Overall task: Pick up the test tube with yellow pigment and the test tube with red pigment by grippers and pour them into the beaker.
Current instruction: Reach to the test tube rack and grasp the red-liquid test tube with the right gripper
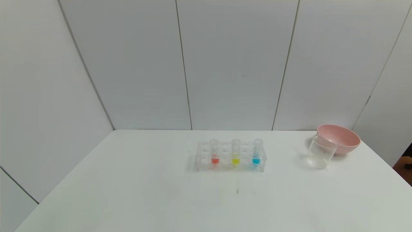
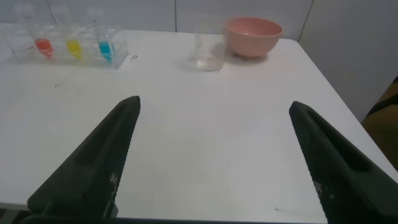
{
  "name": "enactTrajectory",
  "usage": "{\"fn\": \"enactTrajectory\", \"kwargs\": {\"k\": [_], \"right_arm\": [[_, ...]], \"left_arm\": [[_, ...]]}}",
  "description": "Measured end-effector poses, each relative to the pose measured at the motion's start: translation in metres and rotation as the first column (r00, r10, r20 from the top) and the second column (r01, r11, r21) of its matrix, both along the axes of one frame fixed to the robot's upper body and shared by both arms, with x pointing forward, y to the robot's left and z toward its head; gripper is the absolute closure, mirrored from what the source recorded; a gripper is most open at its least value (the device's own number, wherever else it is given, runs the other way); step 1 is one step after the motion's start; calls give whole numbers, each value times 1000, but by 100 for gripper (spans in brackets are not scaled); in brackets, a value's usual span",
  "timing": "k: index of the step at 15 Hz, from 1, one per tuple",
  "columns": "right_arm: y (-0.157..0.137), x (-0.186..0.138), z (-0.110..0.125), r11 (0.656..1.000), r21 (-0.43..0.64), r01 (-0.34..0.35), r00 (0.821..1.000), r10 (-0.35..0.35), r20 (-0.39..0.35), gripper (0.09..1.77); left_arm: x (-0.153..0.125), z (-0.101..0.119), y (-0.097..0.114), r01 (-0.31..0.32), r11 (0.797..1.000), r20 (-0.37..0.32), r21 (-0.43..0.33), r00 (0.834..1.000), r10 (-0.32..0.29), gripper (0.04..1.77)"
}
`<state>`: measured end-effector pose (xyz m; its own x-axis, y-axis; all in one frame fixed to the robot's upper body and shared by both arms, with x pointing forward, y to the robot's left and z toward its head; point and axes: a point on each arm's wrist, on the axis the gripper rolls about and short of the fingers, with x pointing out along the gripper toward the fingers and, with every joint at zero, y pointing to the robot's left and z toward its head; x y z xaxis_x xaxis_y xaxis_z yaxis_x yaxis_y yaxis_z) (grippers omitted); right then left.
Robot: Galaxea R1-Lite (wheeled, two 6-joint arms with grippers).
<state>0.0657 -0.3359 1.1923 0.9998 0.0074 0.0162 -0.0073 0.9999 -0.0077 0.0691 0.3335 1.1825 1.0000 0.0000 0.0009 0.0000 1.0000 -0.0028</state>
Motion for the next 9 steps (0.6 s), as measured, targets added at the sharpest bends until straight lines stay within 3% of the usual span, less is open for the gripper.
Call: {"fn": "enactTrajectory", "kwargs": {"k": [3,5,9], "right_arm": [[0,-5,35,1000,2,-15,1000,15,1,15],[1,1,71,999,7,-35,999,35,-3,15],[0,52,149,998,40,-40,999,40,-2,15]], "left_arm": [[0,0,0,0,1000,0,0,1000,0,5],[0,0,0,0,1000,0,0,1000,0,5],[0,0,0,0,1000,0,0,1000,0,5]]}}
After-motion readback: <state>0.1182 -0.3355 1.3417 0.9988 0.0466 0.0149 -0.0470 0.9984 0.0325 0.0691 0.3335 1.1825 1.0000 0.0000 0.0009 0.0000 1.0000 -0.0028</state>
